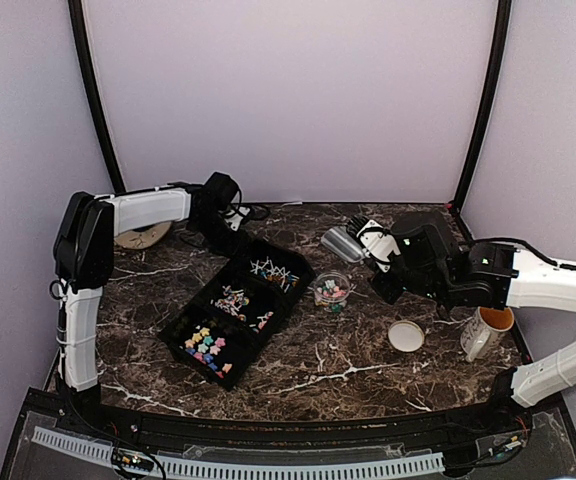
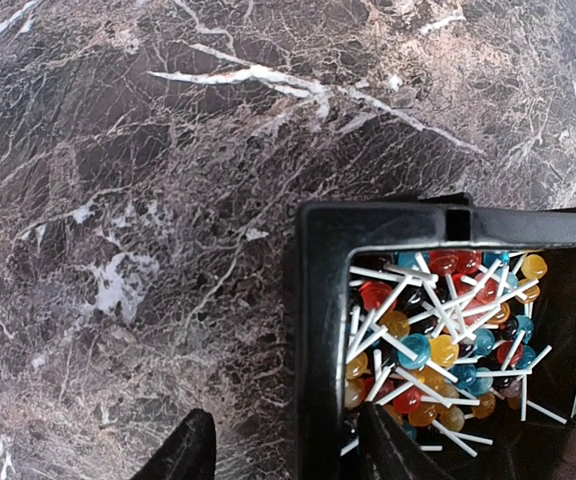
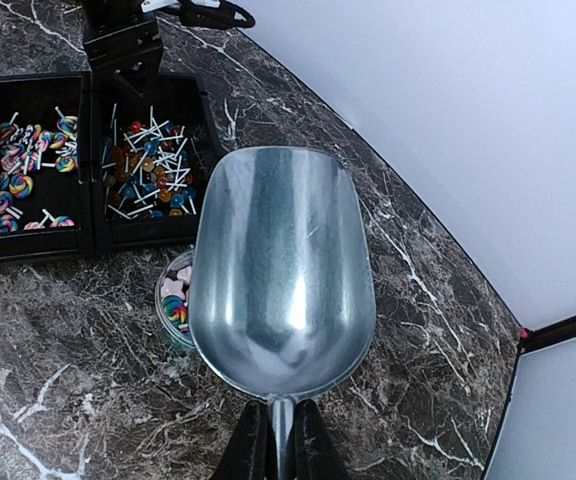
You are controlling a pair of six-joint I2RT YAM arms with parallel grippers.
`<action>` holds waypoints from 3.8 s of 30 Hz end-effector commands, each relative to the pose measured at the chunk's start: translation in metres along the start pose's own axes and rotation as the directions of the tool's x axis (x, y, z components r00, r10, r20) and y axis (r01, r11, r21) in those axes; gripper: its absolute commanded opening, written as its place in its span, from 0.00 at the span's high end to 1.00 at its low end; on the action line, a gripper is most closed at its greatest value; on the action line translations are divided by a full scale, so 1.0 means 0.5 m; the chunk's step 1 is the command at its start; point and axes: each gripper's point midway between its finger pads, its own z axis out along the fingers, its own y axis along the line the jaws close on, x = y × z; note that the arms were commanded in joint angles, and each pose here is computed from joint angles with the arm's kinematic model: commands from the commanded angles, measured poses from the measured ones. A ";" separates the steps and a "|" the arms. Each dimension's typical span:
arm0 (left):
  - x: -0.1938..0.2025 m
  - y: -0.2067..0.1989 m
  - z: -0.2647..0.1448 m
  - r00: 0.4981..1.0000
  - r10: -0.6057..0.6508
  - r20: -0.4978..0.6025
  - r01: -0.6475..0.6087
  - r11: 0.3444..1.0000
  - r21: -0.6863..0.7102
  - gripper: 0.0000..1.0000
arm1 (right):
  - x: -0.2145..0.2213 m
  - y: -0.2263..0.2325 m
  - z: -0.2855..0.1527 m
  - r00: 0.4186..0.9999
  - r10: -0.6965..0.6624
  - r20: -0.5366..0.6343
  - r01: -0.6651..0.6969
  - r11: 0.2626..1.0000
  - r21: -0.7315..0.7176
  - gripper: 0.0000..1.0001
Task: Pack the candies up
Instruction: Hold the storage box at the center of the board, then scoop the fake candies from the storage box.
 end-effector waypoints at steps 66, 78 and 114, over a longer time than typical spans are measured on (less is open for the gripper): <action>0.101 -0.059 -0.104 1.000 0.010 -0.005 -0.010 0.998 0.059 1.00 | -0.031 0.184 0.061 0.886 -0.297 -0.355 0.161 0.917 -0.366 1.00; 0.103 -0.039 -0.069 0.999 0.034 -0.013 -0.034 0.999 0.013 1.00 | -0.022 0.201 0.133 0.821 -0.359 -0.443 0.222 0.917 -0.330 1.00; 0.088 -0.071 -0.108 0.998 0.014 0.068 -0.020 0.995 0.093 1.00 | -0.034 0.306 0.343 0.910 -0.247 -0.334 0.130 0.933 -0.335 1.00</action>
